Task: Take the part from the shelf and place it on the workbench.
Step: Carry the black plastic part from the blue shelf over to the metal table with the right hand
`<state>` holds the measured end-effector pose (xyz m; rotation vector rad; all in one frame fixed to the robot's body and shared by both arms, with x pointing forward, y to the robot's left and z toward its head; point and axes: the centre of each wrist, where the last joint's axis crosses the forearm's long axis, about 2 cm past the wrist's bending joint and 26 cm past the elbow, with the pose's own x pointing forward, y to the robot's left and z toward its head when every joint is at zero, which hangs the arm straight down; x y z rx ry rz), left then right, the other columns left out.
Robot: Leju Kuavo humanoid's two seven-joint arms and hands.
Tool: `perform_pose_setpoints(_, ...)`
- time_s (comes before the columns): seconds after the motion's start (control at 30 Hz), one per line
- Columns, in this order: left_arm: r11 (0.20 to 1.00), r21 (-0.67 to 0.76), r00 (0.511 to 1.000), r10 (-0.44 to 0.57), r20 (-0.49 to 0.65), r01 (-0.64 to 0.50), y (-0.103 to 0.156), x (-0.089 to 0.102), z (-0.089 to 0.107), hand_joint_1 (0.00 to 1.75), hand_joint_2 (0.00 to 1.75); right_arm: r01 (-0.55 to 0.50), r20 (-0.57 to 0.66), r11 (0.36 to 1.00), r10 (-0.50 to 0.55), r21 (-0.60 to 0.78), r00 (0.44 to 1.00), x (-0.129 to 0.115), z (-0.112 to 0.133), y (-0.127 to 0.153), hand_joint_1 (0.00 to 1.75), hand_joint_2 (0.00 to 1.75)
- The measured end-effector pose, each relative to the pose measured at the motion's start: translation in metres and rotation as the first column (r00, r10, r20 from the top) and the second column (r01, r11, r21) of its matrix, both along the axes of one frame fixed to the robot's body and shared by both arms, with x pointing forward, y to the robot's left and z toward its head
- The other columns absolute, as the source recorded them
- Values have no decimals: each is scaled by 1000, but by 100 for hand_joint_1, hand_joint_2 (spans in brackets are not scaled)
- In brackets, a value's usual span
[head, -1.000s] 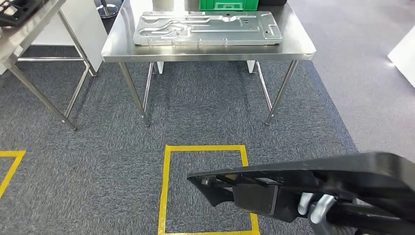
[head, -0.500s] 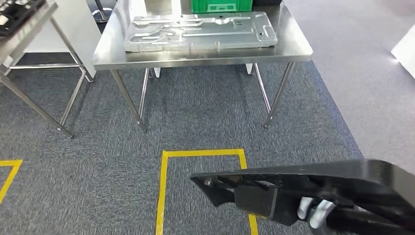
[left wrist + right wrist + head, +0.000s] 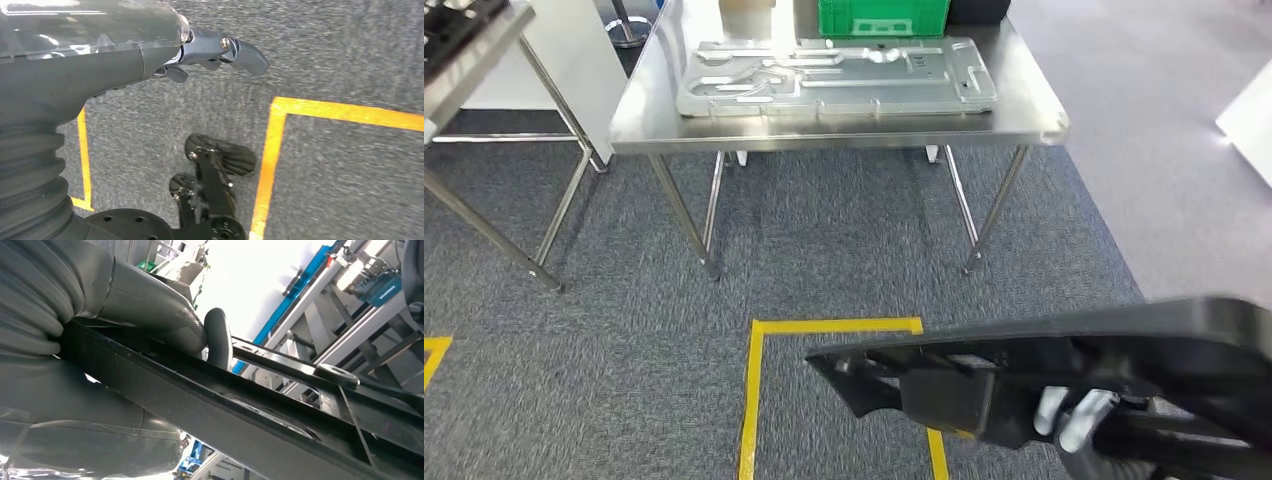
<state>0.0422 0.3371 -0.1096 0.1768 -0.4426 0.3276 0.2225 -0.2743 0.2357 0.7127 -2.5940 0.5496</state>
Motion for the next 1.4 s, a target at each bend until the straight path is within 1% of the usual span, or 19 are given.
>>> perform_pose_setpoints(0.23,1000,-1,1000,-5,-4,5,-1,0,0,0,175,-3,-5,1000,3,1,1000,1,0,-3,166,175)
perform_pose_setpoints(0.53,1000,-5,1000,3,5,-3,-2,5,0,0,175,-17,0,1000,17,-10,1000,4,2,-8,166,175)
perform_pose_setpoints(0.93,1000,-2,1000,27,-13,-27,-3,-2,-1,0,175,-41,17,999,42,-23,999,2,4,-4,166,175)
perform_pose_setpoints(1.07,999,2,999,39,-11,-39,-4,-1,0,0,175,-57,35,998,58,-12,998,6,9,-3,166,175)
perform_pose_setpoints(1.4,998,-7,998,57,-14,-57,-7,-1,-1,0,175,-66,39,998,66,0,997,10,12,-3,166,175)
